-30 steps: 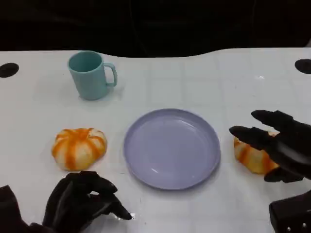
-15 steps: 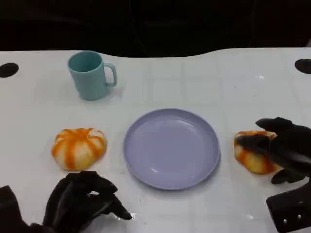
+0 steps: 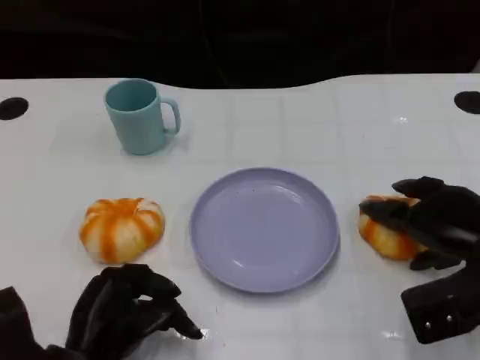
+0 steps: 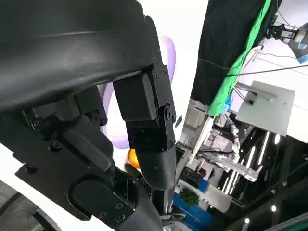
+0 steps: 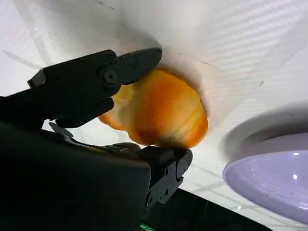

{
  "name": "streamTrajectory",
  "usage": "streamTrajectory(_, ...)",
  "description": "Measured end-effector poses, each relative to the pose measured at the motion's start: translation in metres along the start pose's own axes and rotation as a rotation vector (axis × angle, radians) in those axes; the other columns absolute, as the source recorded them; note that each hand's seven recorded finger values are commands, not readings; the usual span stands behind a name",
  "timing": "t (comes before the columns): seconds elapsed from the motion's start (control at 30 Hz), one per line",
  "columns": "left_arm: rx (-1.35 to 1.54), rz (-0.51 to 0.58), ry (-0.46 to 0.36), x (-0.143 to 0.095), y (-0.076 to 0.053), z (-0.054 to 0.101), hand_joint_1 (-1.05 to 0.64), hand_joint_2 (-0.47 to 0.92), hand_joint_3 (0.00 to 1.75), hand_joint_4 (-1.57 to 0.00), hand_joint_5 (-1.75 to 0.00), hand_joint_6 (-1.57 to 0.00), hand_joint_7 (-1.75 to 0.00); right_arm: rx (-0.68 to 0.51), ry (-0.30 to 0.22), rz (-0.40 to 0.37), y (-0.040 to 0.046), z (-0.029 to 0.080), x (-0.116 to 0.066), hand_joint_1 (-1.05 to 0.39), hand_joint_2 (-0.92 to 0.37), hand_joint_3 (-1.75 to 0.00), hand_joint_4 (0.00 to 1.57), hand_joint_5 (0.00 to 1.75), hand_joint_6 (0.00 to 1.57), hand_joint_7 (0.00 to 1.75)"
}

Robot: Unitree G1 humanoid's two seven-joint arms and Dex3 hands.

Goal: Grasp the bread from the table and place it into the plate.

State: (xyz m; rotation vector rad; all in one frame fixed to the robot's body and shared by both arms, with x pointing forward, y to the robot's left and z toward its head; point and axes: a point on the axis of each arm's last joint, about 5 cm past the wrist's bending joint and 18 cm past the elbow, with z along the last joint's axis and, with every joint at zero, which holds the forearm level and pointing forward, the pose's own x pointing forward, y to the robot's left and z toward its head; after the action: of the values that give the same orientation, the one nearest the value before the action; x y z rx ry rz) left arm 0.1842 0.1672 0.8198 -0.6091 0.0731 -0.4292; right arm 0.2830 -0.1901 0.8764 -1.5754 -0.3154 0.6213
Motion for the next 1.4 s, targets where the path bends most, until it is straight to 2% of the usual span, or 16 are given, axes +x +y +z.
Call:
streamTrajectory(0.07,0.0,0.001,0.0,0.0,0.0,0.0,-1.02,0.56,0.0,-1.57,-0.51,-1.57,-0.29,0.013,0.001,-0.034,0.0025,0.001,0.001,-0.27,-0.87,-0.02,0.69,0.31,0.75,0.1)
streamTrajectory(0.17,0.0,0.004,0.0,0.0,0.0,0.0,-1.02,0.56,0.0,-1.57,-0.51,-1.57,-0.29,0.04,-0.005,-0.104,0.0081,0.002,0.0,-0.25,-0.91,-0.04,0.71,1.11,1.01,0.07)
streamTrajectory(0.2,0.0,0.005,-0.001,0.0,0.0,0.0,-1.02,0.56,0.0,-1.57,-0.51,-1.57,-0.29,0.047,-0.007,-0.128,0.0098,0.002,-0.001,-0.24,-0.92,-0.04,0.74,1.31,1.09,0.09)
streamTrajectory(0.23,0.0,0.006,-0.001,0.0,0.0,0.0,-1.02,0.56,0.0,-1.57,-0.51,-1.57,-0.29,0.056,-0.015,-0.155,0.0113,0.002,-0.002,-0.24,-0.92,-0.05,0.76,1.38,1.12,0.09)
streamTrajectory(0.3,0.001,0.006,-0.001,0.0,0.0,0.0,-1.02,0.56,0.0,-1.57,-0.51,-1.57,-0.29,0.074,-0.034,-0.205,0.0135,0.004,-0.002,-0.24,-0.92,-0.12,0.76,1.65,1.2,0.15)
streamTrajectory(0.33,0.001,0.005,-0.002,0.0,0.0,0.0,-1.02,0.56,0.0,-1.57,-0.51,-1.57,-0.29,0.08,-0.041,-0.221,0.0145,0.004,-0.002,-0.23,-0.92,-0.15,0.78,1.69,1.23,0.17)
streamTrajectory(0.37,0.002,0.005,-0.002,0.0,0.0,0.0,-1.02,0.56,0.0,-1.57,-0.51,-1.57,-0.29,0.084,-0.045,-0.231,0.0153,0.004,-0.003,-0.23,-0.91,-0.2,0.8,1.72,1.22,0.26)
streamTrajectory(0.4,0.002,0.005,-0.002,0.0,0.0,0.0,-1.02,0.57,0.0,-1.57,-0.51,-1.57,-0.29,0.087,-0.047,-0.237,0.0158,0.004,-0.003,-0.22,-0.86,-0.39,0.84,1.74,0.93,0.95)
streamTrajectory(0.43,0.002,0.005,-0.002,0.0,0.0,0.0,-1.02,0.57,0.0,-1.57,-0.5,-1.57,-0.28,0.087,-0.05,-0.241,0.016,0.004,-0.003,-0.22,-0.83,-0.47,0.86,1.74,0.78,1.28)
streamTrajectory(0.47,0.002,0.005,-0.002,0.0,0.0,0.0,-1.02,0.57,0.0,-1.57,-0.5,-1.57,-0.28,0.087,-0.051,-0.245,0.0162,0.004,-0.003,-0.22,-0.78,-0.56,0.87,1.74,0.69,1.51)
streamTrajectory(0.53,0.003,0.004,-0.003,0.0,0.0,0.0,-1.02,0.57,0.0,-1.57,-0.5,-1.57,-0.28,0.087,-0.051,-0.255,0.0167,0.004,-0.004,-0.2,-0.64,-0.79,0.88,1.75,0.62,1.7)
streamTrajectory(0.73,0.008,0.0,-0.006,0.0,-0.001,0.001,-1.03,0.57,0.0,-1.57,-0.5,-1.57,-0.27,0.077,-0.055,-0.312,0.0151,0.004,-0.002,-0.19,-0.5,-0.93,0.86,1.75,0.61,1.75)
streamTrajectory(0.97,0.01,-0.002,-0.003,0.001,-0.002,0.001,-1.05,0.57,0.01,-1.57,-0.51,-1.57,-0.28,0.114,-0.059,-0.413,0.0137,0.005,-0.002,-0.15,-0.43,-1.06,0.88,1.75,0.63,1.75)
streamTrajectory(1.1,0.012,0.001,-0.002,0.001,-0.002,0.001,-1.05,0.57,0.0,-1.57,-0.52,-1.57,-0.29,0.204,-0.085,-0.506,0.0045,0.007,0.001,-0.1,-0.32,-1.23,0.91,1.75,0.7,1.71)
streamTrajectory(1.2,0.014,0.001,-0.002,0.001,-0.002,0.001,-1.05,0.57,0.0,-1.57,-0.51,-1.57,-0.29,0.253,-0.118,-0.568,-0.0022,0.01,0.003,-0.07,-0.3,-1.3,0.93,1.75,0.73,1.68)
streamTrajectory(1.4,0.015,0.002,-0.003,0.001,-0.002,0.001,-1.05,0.57,0.0,-1.57,-0.51,-1.57,-0.28,0.341,-0.203,-0.639,-0.0136,0.021,0.006,-0.04,-0.25,-1.39,0.95,1.75,0.73,1.69)
